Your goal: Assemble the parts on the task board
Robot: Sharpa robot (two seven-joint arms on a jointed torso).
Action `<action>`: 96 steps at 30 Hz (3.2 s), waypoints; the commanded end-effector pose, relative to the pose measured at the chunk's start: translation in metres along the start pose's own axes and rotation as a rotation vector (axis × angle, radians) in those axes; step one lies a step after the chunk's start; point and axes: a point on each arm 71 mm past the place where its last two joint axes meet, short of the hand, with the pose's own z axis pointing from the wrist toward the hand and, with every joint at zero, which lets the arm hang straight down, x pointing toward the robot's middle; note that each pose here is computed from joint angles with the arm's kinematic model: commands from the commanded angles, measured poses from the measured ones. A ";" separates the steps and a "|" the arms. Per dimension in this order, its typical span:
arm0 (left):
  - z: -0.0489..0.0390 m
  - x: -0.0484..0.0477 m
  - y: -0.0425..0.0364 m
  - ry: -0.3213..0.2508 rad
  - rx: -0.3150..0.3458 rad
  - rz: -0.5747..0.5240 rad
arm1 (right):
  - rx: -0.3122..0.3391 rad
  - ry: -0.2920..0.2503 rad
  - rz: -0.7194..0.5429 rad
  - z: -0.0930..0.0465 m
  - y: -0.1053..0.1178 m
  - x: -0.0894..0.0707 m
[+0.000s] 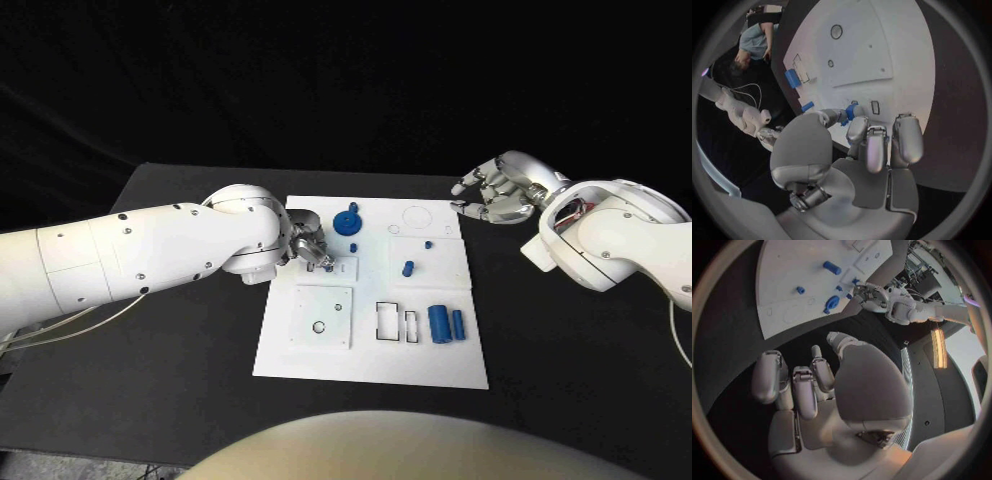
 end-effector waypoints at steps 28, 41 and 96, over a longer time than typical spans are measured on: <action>0.0030 0.0051 -0.0033 0.022 -0.001 0.009 | -0.003 0.016 -0.006 -0.001 0.000 0.003; 0.0030 0.0043 -0.0035 0.012 0.004 -0.008 | -0.002 0.017 -0.006 -0.001 0.000 0.003; -0.0022 0.0042 0.0057 -0.142 0.107 -0.020 | 0.004 0.014 -0.004 -0.002 -0.003 0.003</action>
